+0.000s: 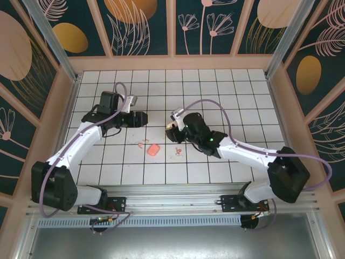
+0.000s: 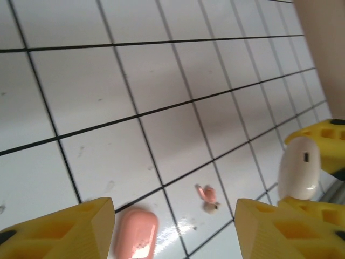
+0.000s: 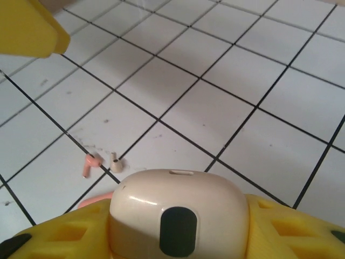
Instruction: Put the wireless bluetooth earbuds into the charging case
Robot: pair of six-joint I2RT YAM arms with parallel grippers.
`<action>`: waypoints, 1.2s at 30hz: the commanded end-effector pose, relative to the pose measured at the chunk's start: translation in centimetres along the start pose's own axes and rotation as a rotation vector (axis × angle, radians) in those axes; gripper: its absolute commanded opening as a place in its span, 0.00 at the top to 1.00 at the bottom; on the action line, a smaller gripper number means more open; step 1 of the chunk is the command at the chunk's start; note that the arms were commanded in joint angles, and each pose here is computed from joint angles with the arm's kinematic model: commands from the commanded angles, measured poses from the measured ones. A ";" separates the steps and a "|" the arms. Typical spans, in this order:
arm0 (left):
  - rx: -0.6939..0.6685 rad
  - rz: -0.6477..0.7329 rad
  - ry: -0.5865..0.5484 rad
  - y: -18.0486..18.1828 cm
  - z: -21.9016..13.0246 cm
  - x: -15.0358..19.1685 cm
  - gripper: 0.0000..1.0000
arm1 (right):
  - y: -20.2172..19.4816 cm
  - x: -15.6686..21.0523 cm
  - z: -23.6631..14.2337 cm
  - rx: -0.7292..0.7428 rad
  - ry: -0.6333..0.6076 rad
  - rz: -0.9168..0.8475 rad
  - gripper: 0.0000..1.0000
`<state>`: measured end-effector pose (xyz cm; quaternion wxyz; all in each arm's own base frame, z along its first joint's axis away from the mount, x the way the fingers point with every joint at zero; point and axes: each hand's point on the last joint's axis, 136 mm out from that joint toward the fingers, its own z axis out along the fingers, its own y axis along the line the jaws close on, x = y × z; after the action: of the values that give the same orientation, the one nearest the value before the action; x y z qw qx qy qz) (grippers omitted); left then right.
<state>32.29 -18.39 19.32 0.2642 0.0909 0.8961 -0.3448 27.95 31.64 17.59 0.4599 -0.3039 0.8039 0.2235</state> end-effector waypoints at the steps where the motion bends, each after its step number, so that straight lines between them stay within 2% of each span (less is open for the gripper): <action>1: 0.115 0.061 0.026 -3.2 -1.8 -0.2 0.39 | 1.0 -3.5 -2.1 -0.039 -0.220 -0.070 0.52; 7: 0.268 0.105 0.065 -6.8 -3.2 0.3 0.40 | 2.4 -4.5 -4.5 -0.099 -0.349 -0.189 0.53; 17: 0.376 0.186 0.170 -10.2 -3.4 2.3 0.39 | 5.5 -5.7 -3.8 -0.135 -0.356 -0.429 0.56; 28: 0.336 0.195 0.250 -9.5 -1.8 3.9 0.43 | 6.6 -6.9 -4.0 -0.135 -0.369 -0.482 0.56; 36: 0.370 0.201 0.264 -10.0 -1.8 4.1 0.46 | 6.9 -7.5 -3.9 -0.128 -0.370 -0.514 0.56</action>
<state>25.23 -24.39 23.32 0.1623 0.2554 0.8395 -0.4512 23.58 35.24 23.44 0.5873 -0.4859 0.6157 0.2000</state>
